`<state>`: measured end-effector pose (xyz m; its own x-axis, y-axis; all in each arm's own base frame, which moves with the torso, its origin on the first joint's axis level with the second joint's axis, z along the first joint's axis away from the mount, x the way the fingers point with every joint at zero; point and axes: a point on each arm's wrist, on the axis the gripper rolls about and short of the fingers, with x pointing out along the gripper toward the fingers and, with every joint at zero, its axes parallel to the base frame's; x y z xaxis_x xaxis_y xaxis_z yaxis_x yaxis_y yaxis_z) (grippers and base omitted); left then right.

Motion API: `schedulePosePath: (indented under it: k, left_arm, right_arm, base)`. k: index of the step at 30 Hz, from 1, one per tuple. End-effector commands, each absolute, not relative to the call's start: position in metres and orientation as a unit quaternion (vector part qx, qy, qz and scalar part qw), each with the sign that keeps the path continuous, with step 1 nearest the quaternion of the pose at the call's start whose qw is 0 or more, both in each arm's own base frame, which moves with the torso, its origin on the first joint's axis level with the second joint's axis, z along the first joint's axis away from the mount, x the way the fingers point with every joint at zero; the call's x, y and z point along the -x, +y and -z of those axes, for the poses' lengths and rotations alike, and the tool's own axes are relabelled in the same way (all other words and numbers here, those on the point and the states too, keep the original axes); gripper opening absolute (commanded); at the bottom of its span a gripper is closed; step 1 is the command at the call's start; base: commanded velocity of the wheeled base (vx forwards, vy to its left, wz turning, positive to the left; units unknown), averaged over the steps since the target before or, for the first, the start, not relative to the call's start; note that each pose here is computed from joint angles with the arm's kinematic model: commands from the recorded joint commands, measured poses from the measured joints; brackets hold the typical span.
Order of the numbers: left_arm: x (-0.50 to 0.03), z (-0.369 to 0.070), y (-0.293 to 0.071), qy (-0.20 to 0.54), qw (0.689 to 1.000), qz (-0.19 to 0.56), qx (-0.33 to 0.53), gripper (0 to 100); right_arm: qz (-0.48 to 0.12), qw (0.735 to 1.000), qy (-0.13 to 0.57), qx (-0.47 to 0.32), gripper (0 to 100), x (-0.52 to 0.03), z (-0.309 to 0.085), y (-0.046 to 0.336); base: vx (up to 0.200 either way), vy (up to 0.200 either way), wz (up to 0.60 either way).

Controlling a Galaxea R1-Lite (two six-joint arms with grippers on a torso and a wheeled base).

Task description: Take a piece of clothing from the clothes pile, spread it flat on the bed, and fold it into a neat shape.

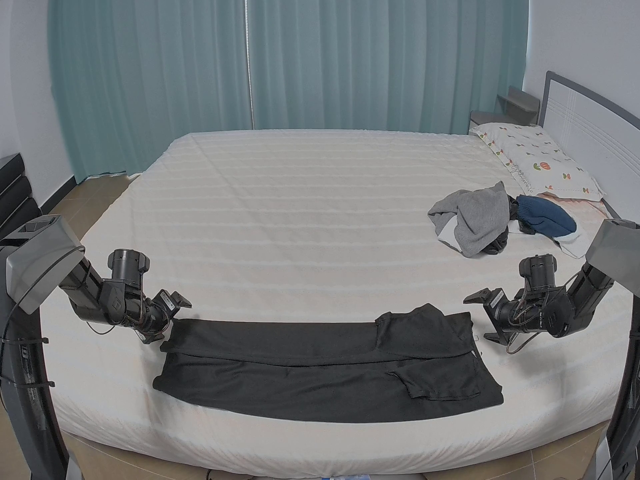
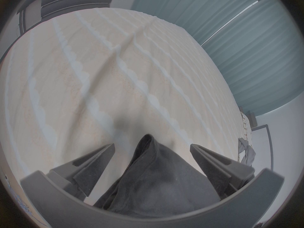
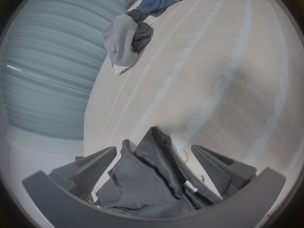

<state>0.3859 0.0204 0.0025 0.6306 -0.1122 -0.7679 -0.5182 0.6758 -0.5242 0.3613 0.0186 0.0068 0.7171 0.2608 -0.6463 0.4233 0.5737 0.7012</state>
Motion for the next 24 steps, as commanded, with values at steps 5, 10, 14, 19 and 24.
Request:
schedulePosePath:
  k: [5, 10, 14, 19, 24]
  left_arm:
    - [-0.361, -0.019, 0.019, 0.401, 0.815, -0.123, 0.4, 100]
    - [-0.347, -0.021, 0.019, 0.404, 0.814, -0.125, 0.398, 100]
    - [-0.338, -0.015, 0.018, 0.416, 0.81, -0.127, 0.393, 100]
    - [-0.336, -0.012, 0.016, 0.413, 0.812, -0.124, 0.392, 100]
    - [-0.333, -0.008, 0.015, 0.422, 0.816, -0.118, 0.376, 100]
  right_arm:
    - [0.027, 0.804, 0.371, -0.463, 100, -0.333, -0.014, 0.021]
    - [0.027, 0.804, 0.372, -0.463, 100, -0.332, -0.012, 0.021]
    - [0.028, 0.803, 0.374, -0.463, 100, -0.332, -0.011, 0.021]
    - [0.028, 0.802, 0.376, -0.463, 100, -0.332, -0.009, 0.021]
    - [0.027, 0.804, 0.372, -0.464, 100, -0.334, -0.011, 0.021]
  base:
    - [-0.2, 0.0, 0.0]
    - [-0.2, 0.0, 0.0]
    - [-0.15, 0.0, 0.0]
    - [0.0, 0.0, 0.0]
    - [0.0, 0.0, 0.0]
